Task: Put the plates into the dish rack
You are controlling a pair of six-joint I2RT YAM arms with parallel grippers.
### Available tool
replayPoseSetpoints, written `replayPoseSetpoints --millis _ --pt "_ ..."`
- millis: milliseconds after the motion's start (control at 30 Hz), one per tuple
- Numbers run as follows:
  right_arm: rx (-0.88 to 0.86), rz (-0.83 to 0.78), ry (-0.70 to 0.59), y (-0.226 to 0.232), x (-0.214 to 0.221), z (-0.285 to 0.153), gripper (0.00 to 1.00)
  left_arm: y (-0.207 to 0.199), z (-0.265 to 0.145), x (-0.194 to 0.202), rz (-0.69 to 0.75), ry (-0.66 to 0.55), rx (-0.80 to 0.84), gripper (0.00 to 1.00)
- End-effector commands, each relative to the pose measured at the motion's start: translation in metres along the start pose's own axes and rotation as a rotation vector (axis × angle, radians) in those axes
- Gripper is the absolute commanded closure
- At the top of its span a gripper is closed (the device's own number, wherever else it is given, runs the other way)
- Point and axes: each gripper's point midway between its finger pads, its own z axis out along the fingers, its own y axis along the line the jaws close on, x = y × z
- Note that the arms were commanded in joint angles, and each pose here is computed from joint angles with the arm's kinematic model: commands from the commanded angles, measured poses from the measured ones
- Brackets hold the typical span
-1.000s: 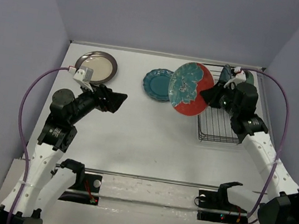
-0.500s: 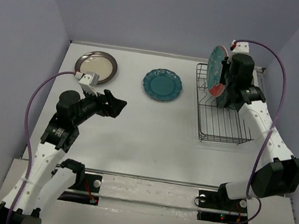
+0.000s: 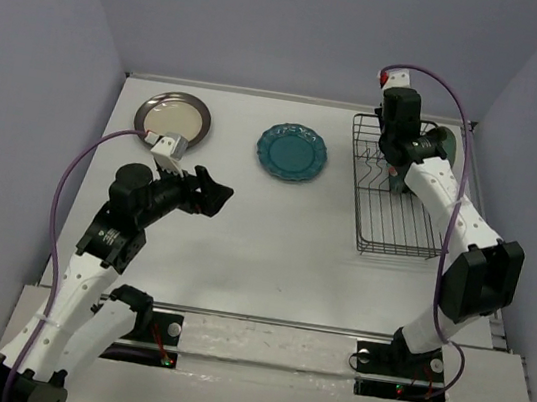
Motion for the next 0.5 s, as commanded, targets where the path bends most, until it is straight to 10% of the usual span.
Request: replayPoseSetpoints --millis 0,467 --pt "0.202 0.122 -0.188 -0.054 -0.069 -0.019 0.93 -0.004 -0.001 -0.011 0.032 -0.032 0.004 0.01" --pt "0.175 0.114 -0.118 -0.027 -0.039 0.012 0.93 -0.001 -0.002 -0.011 0.033 -0.035 -0.015 0.01"
